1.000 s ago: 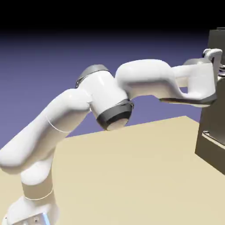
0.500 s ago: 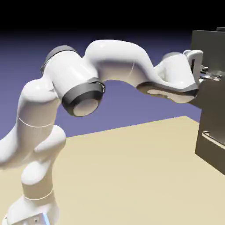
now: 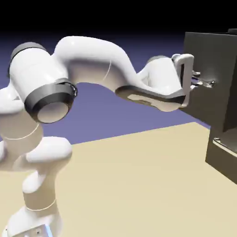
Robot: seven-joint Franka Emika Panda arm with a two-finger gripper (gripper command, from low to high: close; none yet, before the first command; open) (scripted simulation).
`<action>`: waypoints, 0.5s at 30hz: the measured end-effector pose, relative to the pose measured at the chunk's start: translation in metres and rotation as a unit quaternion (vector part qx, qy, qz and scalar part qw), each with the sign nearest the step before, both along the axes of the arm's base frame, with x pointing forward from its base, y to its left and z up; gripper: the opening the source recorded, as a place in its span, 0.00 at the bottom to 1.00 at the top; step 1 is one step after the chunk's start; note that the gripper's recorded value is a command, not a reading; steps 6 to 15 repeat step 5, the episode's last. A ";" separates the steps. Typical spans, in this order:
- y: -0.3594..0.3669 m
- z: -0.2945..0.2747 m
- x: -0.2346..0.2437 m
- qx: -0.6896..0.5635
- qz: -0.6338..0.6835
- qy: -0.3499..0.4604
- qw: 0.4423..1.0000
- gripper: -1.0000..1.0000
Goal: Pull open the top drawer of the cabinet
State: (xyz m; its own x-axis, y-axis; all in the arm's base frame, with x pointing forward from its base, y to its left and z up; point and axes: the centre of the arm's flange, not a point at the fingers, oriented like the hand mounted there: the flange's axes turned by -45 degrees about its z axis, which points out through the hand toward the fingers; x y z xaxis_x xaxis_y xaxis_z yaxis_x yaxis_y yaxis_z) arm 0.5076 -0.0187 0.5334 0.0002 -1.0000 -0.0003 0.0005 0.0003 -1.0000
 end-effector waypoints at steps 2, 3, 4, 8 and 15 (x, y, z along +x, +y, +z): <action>0.000 0.000 -0.018 0.000 0.000 0.000 1.000 0.00; 0.000 0.000 -0.019 0.000 0.000 0.000 1.000 1.00; 0.000 0.000 -0.019 0.000 0.000 0.000 1.000 1.00; 0.000 0.000 -0.019 0.000 0.000 0.000 1.000 1.00; 0.000 0.000 -0.019 0.000 0.000 0.000 1.000 1.00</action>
